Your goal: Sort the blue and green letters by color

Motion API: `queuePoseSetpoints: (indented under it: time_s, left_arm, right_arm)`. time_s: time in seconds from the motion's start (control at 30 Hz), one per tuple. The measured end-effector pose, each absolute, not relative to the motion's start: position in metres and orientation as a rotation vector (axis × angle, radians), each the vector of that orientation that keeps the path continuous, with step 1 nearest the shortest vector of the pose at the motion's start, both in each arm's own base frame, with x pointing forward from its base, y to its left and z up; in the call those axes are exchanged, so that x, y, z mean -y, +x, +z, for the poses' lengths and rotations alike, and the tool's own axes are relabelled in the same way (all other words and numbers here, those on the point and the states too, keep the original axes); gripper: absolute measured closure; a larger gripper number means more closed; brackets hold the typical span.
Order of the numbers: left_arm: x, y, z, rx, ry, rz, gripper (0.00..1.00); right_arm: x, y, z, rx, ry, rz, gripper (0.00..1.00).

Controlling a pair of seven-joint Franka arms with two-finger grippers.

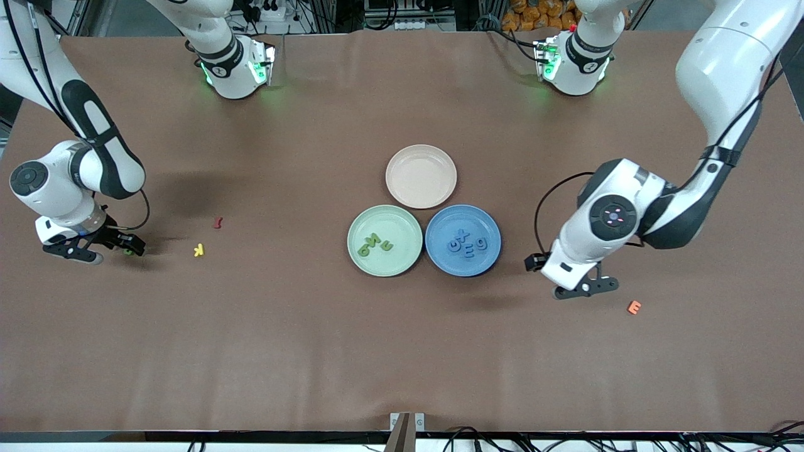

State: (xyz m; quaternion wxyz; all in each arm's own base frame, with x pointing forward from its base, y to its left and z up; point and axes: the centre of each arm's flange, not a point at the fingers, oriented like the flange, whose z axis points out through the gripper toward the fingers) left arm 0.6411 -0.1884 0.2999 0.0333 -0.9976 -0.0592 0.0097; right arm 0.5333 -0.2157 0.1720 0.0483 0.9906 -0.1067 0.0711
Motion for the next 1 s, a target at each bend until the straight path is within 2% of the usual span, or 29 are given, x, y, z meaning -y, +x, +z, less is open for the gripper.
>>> queuePoseSetpoints:
  time_s: [0.1,0.17,0.27,0.37,0.47,0.53,0.63,0.7,1.0]
  left_arm:
    - [0.17,0.646,0.306,0.104,-3.094,0.048,0.0]
    - [0.157,0.648,0.311,0.052,-3.114,0.078,0.0]
    - [0.134,0.65,0.321,-0.028,-3.148,0.13,0.0]
    - [0.112,0.651,0.335,-0.086,-3.178,0.161,0.0]
    - [0.092,0.649,0.356,-0.123,-3.192,0.151,0.0]
    - [0.084,0.645,0.37,-0.132,-3.193,0.142,0.0]
    - [0.075,0.638,0.396,-0.123,-3.185,0.116,0.0]
    - [0.073,0.634,0.41,-0.106,-3.183,0.093,0.0]
    - [0.072,0.62,0.471,-0.026,-3.193,-0.021,0.0]
  right_arm:
    - [0.216,0.533,0.17,0.311,3.021,0.217,0.19]
    - [0.216,0.533,0.17,0.299,3.021,0.219,0.24]
    - [0.214,0.534,0.171,0.289,3.022,0.225,0.38]
    - [0.214,0.535,0.171,0.278,3.022,0.226,0.39]
    - [0.212,0.536,0.172,0.271,3.024,0.231,0.57]
    - [0.211,0.536,0.172,0.263,3.025,0.232,0.63]
    - [0.211,0.536,0.172,0.241,3.026,0.231,0.64]
    - [0.212,0.537,0.175,0.235,3.023,0.241,0.71]
    - [0.213,0.538,0.175,0.223,3.023,0.241,0.74]
